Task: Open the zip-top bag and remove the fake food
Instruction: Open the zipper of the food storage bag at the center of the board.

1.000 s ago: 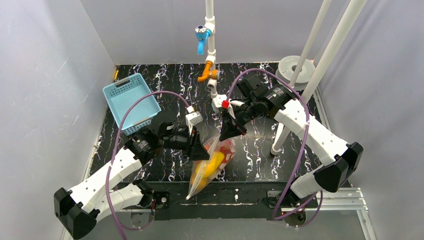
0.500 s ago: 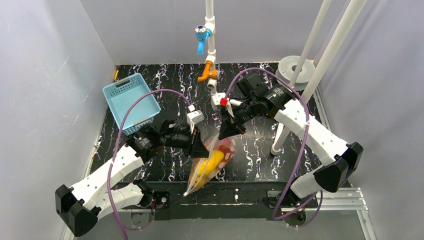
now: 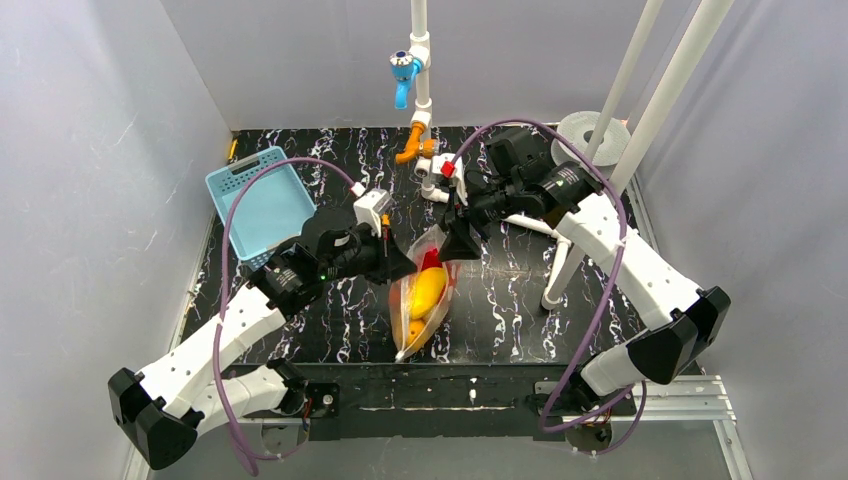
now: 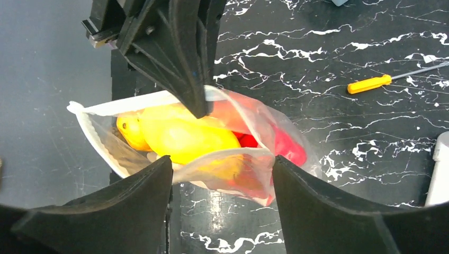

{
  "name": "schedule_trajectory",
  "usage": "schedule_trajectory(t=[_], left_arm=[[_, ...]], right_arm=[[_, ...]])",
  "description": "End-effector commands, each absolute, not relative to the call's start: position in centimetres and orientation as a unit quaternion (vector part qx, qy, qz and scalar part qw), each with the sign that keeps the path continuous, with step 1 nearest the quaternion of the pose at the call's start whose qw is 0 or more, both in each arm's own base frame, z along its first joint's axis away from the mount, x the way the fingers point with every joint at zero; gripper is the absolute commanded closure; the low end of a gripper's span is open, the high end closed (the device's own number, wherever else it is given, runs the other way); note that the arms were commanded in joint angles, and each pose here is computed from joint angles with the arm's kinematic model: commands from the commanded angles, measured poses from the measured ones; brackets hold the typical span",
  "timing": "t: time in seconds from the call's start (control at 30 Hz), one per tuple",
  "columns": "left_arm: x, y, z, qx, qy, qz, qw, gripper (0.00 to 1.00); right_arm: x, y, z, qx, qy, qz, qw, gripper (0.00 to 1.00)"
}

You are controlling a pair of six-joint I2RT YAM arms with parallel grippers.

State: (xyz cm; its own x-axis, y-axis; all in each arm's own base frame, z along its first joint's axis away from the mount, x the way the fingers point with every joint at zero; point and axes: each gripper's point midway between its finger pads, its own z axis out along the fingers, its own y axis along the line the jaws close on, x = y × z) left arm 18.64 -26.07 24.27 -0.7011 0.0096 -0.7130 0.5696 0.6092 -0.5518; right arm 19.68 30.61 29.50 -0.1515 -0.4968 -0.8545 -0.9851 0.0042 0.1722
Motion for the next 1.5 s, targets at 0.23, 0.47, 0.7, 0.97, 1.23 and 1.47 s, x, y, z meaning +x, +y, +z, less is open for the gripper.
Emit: schedule_trajectory(t=[0.23,0.47,0.7,0.97,1.23,1.47], left_arm=[[23.3,-24.7,26.1,0.034,0.817,-0.382,0.431,1.00],[23.9,-23.4,25.7,-0.022,0.810,-0.376,0.450,1.00],[24.0,-23.4,25.5,-0.034,0.806,-0.382,0.451,1.00],[23.7,-22.9,25.3,-0.040,0.803,-0.382,0.455,1.00],[23.3,-22.3,25.8,-0.037,0.797,-0.382,0.466,1.00],[22.7,-21.9,25.9,-0.035,0.789,-0.391,0.472,1.00]], right_arm=[[20.7,30.6,32.4,-0.519,0.663,0.408,0.353,0.02],[23.5,30.5,30.7,-0.395,0.750,0.383,0.367,0.02],[24.7,31.3,27.9,-0.357,0.784,0.360,0.358,0.02],[25.2,32.6,25.9,-0.372,0.795,0.321,0.356,0.22],[26.3,32.5,25.8,-0.369,0.802,0.297,0.364,0.87],[27.3,31.8,30.0,-0.389,0.775,0.272,0.417,0.99]])
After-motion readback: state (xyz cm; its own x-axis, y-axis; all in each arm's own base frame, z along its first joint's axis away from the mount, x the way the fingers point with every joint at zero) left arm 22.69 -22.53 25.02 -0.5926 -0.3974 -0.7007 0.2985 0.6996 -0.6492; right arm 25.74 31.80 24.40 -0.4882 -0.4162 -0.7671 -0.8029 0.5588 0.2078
